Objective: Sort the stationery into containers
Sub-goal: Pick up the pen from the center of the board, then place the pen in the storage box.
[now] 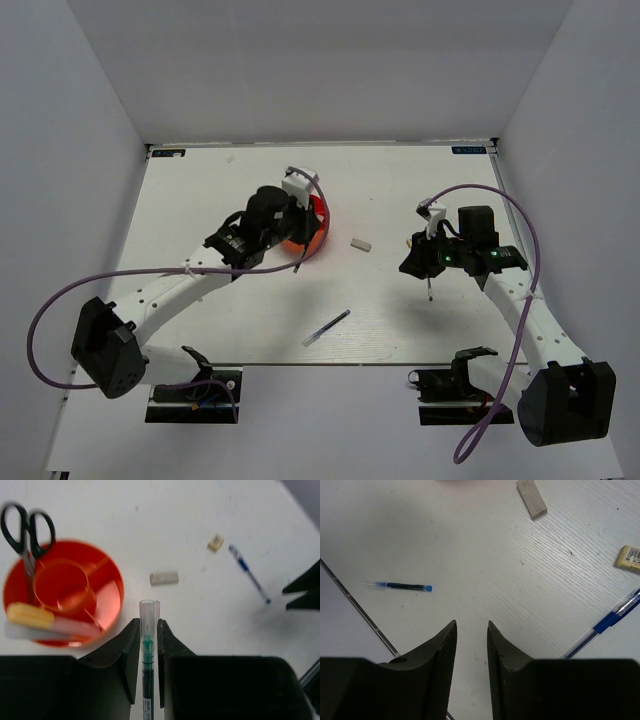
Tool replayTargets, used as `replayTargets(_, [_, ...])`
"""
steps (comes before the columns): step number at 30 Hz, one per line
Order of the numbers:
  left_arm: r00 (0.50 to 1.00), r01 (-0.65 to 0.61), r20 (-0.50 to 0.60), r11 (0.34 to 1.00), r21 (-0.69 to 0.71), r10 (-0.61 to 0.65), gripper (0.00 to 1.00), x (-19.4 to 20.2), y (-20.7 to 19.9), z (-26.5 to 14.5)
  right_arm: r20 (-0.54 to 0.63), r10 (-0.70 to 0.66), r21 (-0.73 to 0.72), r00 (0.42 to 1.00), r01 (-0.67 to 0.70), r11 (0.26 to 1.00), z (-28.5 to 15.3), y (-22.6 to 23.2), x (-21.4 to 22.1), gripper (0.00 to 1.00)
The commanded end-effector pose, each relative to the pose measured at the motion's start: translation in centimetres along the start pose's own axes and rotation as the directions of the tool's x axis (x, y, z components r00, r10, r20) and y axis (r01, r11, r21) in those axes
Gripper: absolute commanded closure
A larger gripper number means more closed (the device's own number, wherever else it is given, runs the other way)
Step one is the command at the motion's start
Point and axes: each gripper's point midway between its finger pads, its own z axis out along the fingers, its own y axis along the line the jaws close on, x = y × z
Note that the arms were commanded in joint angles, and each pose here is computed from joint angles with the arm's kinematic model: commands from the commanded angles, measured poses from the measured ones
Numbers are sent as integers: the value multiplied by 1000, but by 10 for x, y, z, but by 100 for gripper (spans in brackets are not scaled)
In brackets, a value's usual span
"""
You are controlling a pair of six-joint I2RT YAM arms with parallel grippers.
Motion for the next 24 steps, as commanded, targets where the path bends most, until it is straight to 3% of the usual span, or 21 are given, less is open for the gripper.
replayTargets(1, [967,7,255,997,81,-27,100,-84,-2,-4,11,-4,-20,1000,4,1000,-3,5,-3,66])
replayTargets(6, [913,89,389,991,99,-121,100,-130,36,7,6,1,-39,1000,-1,999,-1,7,-1,66])
replayTargets(7, [879,73,460,989,125,-124,100,-146,35,5,5,3,-40,1000,-3,999,-1,7,-1,66])
replayTargets(10, [863,138,472,982,126,-182,100,-137,59,18,3,3,-50,1000,-3,999,0,8,0,66])
replayTargets(11, [831,130,525,982,138,-184,100,-146,63,17,1,4,-55,1000,-4,998,0,9,0,66])
replayTargets(14, [801,166,552,972,164,-230,100,-146,77,26,-8,10,-67,1000,-10,998,2,10,2,64])
replayTargets(24, [798,195,549,968,157,-250,100,-140,100,52,-27,17,-73,999,-19,997,4,8,5,64])
